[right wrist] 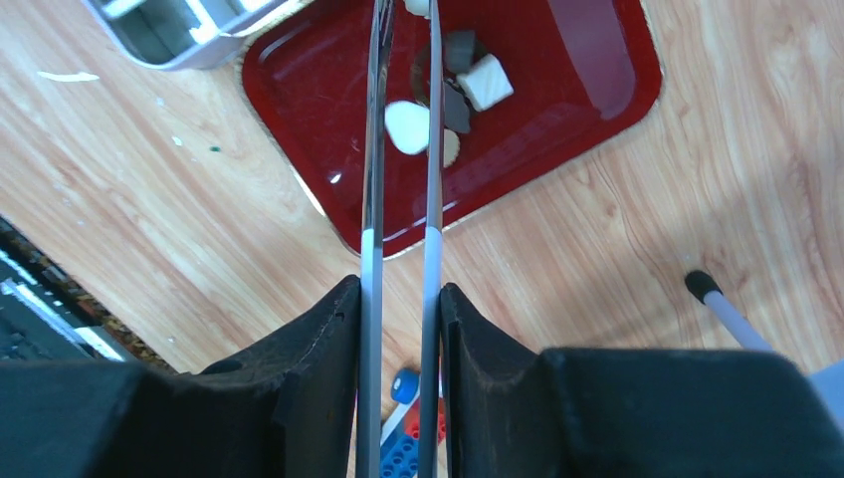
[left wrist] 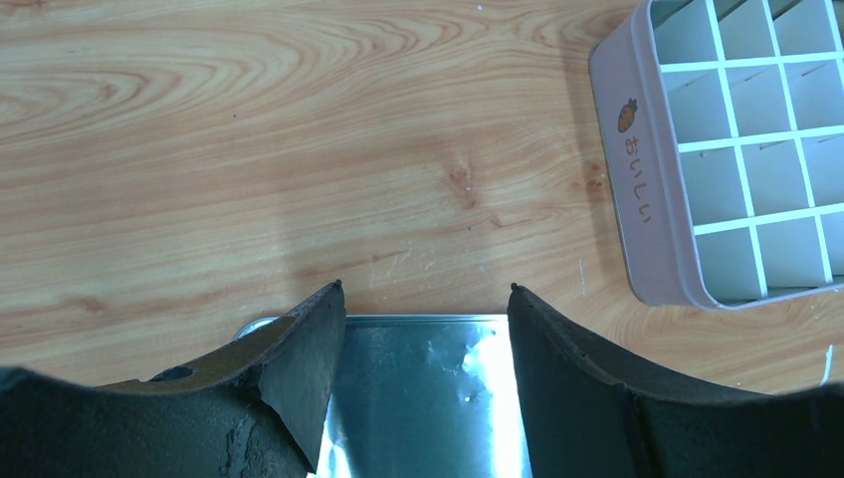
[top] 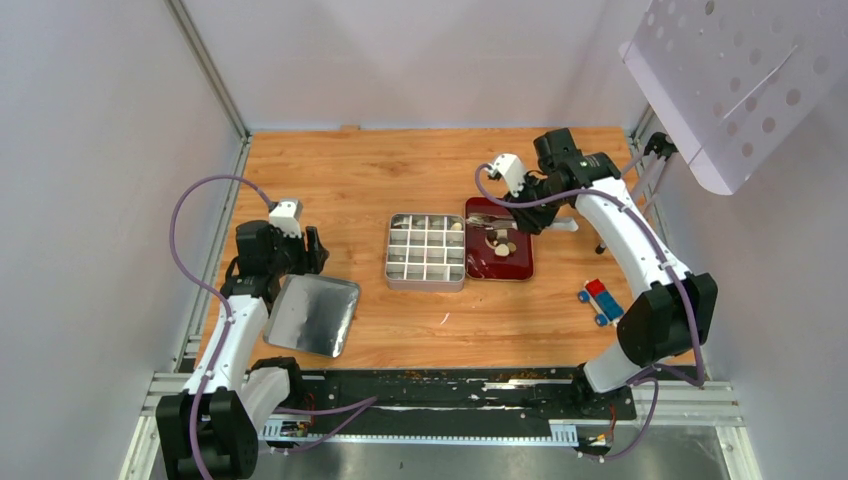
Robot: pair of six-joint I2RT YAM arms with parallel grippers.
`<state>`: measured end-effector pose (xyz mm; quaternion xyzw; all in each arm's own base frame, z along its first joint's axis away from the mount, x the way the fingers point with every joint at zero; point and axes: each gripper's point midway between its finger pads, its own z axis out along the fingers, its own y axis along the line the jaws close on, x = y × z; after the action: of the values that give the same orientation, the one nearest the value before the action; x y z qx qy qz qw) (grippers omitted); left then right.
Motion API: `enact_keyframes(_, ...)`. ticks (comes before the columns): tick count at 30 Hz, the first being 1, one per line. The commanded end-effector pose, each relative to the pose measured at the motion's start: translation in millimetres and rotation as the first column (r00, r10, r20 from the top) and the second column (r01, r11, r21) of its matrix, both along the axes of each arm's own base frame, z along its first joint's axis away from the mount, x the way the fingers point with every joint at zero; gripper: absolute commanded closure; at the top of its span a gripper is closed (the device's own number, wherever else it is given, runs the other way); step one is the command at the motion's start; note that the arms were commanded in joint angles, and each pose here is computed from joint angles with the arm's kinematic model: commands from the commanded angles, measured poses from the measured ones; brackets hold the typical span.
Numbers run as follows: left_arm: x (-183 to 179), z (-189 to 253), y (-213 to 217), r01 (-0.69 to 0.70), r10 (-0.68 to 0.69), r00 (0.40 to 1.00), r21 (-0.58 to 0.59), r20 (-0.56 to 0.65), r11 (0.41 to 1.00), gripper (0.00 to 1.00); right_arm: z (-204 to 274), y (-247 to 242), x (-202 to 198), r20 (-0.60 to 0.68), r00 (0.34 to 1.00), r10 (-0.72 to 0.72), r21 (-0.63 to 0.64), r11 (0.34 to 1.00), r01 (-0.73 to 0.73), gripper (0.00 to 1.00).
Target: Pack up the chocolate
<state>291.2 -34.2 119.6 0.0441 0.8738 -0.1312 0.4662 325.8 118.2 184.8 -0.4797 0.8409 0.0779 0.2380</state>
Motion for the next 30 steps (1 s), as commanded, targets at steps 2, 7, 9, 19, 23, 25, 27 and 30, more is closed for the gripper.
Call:
enact_keyframes(2, 6, 12, -1, -0.001, 0.002, 0.999, -0.017, 0.047, 1.0, 0.31, 30, 41, -13, 0.028, 0.995, 0.093, 0.125, 0.988, -0.096, 0.83)
enact_keyframes(7, 4, 14, 0, -0.002, 0.003, 0.998, -0.012, 0.057, 1.0, 0.31, 30, 67, -11, 0.034, 0.987, 0.16, 0.129, 0.978, -0.163, 0.84)
enact_keyframes(9, 3, 14, 1, -0.003, 0.003, 0.998, -0.009, 0.058, 1.0, 0.31, 30, 75, -10, 0.034, 0.984, 0.176, 0.13, 0.975, -0.179, 0.84)
enact_keyframes(19, 1, 14, 1, -0.006, 0.007, 0.998, -0.003, 0.069, 1.0, 0.3, 24, 95, -10, 0.013, 0.976, 0.217, 0.141, 0.966, -0.217, 0.84)
enact_keyframes(23, 1, 14, 1, -0.007, 0.008, 0.997, -0.005, 0.071, 1.0, 0.31, 20, 97, -12, 0.004, 0.974, 0.225, 0.135, 0.965, -0.223, 0.8)
enact_keyframes(25, 1, 14, 1, -0.007, 0.007, 0.997, -0.004, 0.071, 1.0, 0.31, 19, 98, -10, 0.01, 0.976, 0.218, 0.132, 0.967, -0.218, 0.74)
enact_keyframes(27, 1, 14, 1, -0.008, 0.008, 0.998, -0.004, 0.07, 1.0, 0.3, 20, 98, -6, 0.021, 0.979, 0.202, 0.128, 0.971, -0.203, 0.68)
enact_keyframes(30, 1, 13, 1, -0.007, 0.008, 0.998, -0.004, 0.069, 1.0, 0.31, 22, 100, -4, 0.031, 0.979, 0.199, 0.128, 0.971, -0.201, 0.68)
